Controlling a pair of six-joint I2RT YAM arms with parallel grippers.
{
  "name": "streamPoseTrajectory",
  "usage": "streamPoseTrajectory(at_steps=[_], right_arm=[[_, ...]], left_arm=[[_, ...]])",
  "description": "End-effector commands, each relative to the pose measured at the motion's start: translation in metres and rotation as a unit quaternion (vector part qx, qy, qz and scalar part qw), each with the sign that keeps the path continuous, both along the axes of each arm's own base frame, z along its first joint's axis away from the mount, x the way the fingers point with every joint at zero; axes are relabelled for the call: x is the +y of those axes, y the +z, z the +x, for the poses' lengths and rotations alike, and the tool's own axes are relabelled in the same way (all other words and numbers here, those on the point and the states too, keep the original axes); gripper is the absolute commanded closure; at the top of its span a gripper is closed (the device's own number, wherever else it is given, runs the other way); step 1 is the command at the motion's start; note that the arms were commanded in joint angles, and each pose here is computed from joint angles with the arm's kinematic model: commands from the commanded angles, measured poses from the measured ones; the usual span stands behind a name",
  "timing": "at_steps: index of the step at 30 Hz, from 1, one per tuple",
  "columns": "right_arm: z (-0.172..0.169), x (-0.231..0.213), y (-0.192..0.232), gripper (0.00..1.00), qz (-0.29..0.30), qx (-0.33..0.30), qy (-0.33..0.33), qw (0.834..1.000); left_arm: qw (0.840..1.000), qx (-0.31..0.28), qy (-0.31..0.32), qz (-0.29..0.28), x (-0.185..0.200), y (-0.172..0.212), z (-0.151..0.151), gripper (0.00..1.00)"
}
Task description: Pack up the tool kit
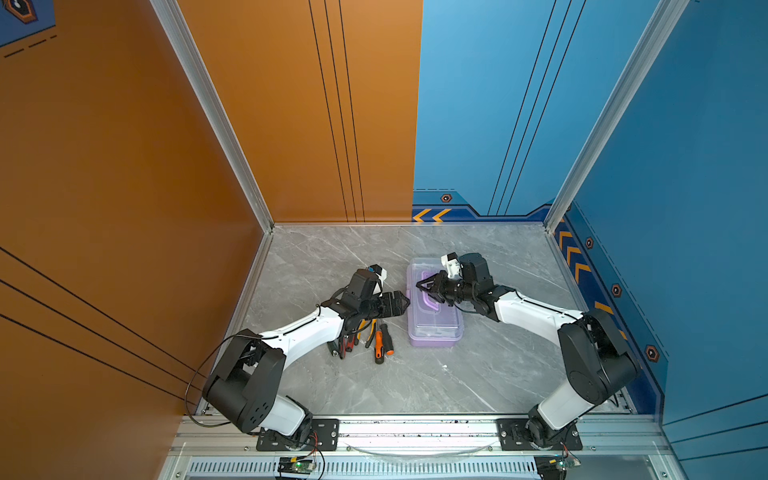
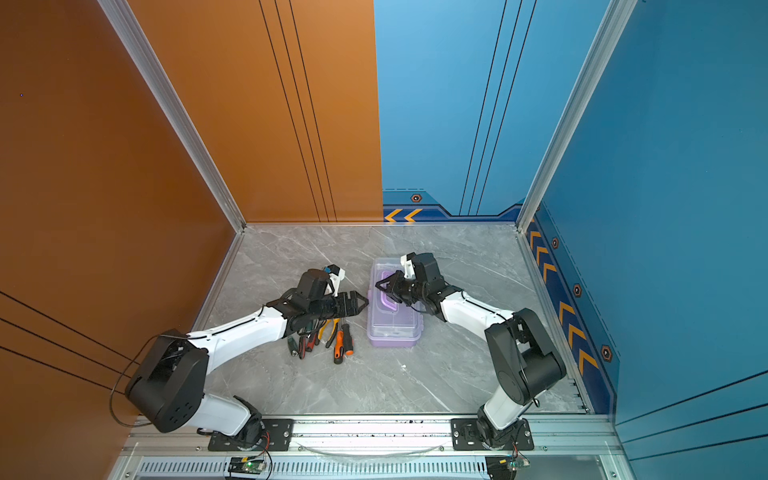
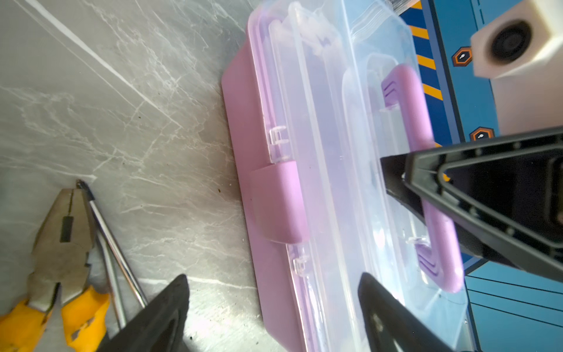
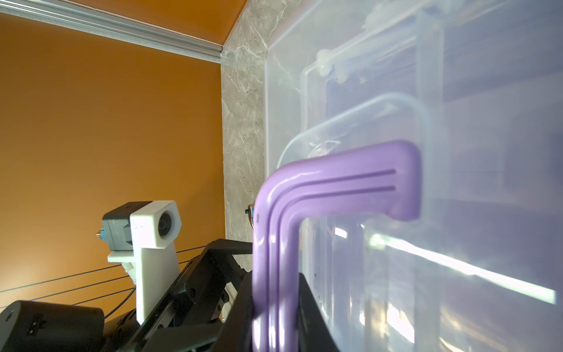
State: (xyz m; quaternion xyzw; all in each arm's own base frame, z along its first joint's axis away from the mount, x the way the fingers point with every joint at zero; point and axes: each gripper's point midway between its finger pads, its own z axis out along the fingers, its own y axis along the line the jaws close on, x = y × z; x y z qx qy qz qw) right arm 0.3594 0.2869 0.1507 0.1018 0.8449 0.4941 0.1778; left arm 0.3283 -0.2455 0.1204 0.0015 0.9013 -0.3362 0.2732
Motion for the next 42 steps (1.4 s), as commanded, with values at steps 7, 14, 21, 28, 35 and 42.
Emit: streamPoseTrajectory(at_steps=[7, 14, 21, 28, 35, 42], right_arm=[[-0.013, 0.002, -0.021, 1.0, 0.037, 0.035, 0.015, 0.999], [-0.001, -0.014, -0.009, 1.0, 0.177, 0.026, 0.009, 0.984], [0.002, -0.028, -0.019, 1.0, 0.239, 0.04, -0.005, 0.97], [-0.001, -0.03, -0.028, 1.0, 0.21, 0.042, -0.002, 0.977], [-0.002, -0.027, -0.024, 1.0, 0.191, 0.038, 0.013, 0.981], [-0.005, -0.024, -0.027, 1.0, 0.165, 0.039, 0.021, 0.985]], left_arm=[[1.0, 0.024, 0.001, -0.019, -0.001, -0.009, 0.002, 0.23], [0.999, 0.018, -0.016, -0.041, -0.018, -0.003, 0.003, 0.22], [0.998, 0.013, -0.021, -0.061, -0.027, 0.005, 0.005, 0.22], [0.996, 0.017, -0.024, -0.079, -0.036, 0.007, 0.011, 0.22], [0.993, 0.017, -0.021, -0.114, -0.045, 0.009, 0.021, 0.24], [0.989, 0.016, -0.016, -0.149, -0.052, 0.016, 0.033, 0.26]])
